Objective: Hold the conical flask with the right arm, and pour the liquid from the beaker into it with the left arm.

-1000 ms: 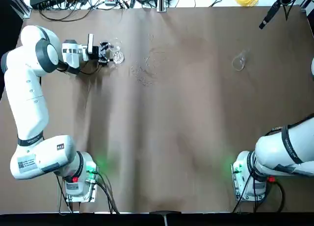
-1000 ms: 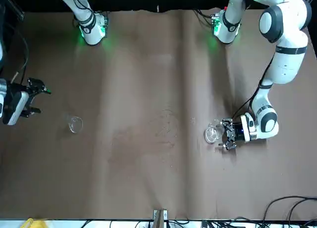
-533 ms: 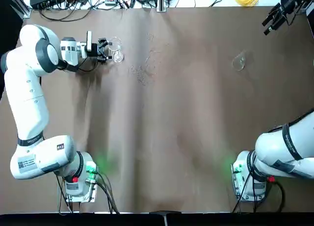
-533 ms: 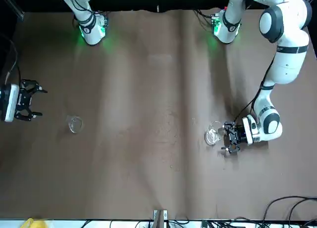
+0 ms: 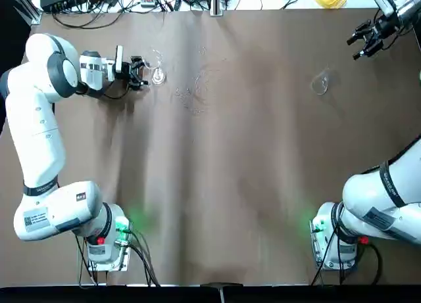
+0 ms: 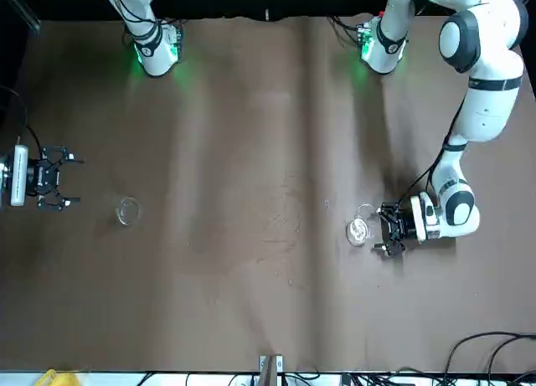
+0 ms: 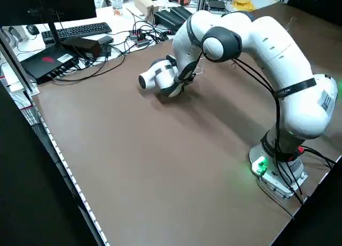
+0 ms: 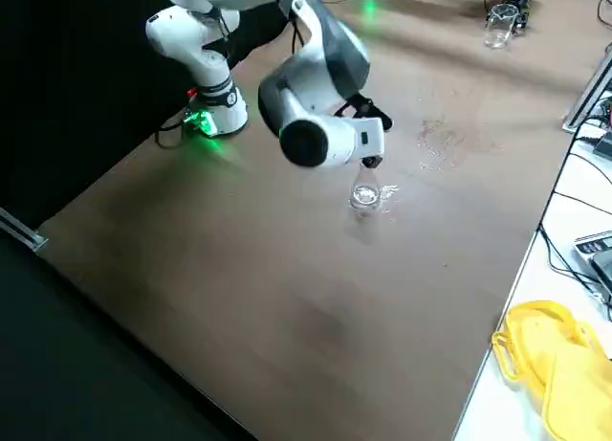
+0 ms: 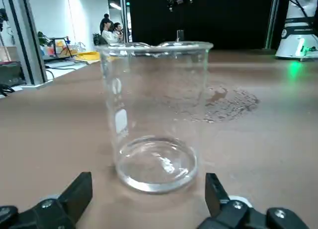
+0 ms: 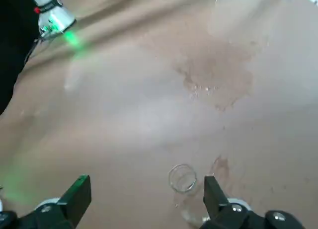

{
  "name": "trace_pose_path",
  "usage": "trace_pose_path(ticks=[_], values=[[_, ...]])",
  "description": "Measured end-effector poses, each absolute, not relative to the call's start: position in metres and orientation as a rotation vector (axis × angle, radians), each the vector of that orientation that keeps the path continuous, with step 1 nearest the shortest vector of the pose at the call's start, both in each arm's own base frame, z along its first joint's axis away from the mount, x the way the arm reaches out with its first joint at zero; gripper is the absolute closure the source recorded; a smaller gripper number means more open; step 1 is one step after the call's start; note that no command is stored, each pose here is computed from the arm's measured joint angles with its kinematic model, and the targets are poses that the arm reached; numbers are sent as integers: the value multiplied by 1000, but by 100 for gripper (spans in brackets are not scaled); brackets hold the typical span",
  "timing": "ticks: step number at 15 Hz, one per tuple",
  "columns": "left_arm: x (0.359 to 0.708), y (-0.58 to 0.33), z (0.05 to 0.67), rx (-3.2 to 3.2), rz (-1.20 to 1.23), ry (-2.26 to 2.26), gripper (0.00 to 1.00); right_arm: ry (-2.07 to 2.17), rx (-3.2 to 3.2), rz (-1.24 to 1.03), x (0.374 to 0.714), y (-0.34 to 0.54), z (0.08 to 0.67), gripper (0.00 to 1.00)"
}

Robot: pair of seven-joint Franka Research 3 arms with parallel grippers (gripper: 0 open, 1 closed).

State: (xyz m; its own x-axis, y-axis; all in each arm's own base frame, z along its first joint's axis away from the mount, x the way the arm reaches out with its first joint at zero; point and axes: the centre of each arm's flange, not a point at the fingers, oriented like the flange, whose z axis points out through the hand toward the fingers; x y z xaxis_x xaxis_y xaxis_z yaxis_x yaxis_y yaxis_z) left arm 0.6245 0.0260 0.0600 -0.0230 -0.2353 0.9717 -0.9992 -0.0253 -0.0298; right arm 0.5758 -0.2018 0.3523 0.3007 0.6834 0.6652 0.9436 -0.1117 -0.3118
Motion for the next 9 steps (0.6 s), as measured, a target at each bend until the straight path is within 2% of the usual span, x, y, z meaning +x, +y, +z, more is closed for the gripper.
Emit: trace_pose_path(ticks=[9], values=[[618,-4,62,1306,1112,-1368,0,-1462,-1626,-776,566,-230,276,1]])
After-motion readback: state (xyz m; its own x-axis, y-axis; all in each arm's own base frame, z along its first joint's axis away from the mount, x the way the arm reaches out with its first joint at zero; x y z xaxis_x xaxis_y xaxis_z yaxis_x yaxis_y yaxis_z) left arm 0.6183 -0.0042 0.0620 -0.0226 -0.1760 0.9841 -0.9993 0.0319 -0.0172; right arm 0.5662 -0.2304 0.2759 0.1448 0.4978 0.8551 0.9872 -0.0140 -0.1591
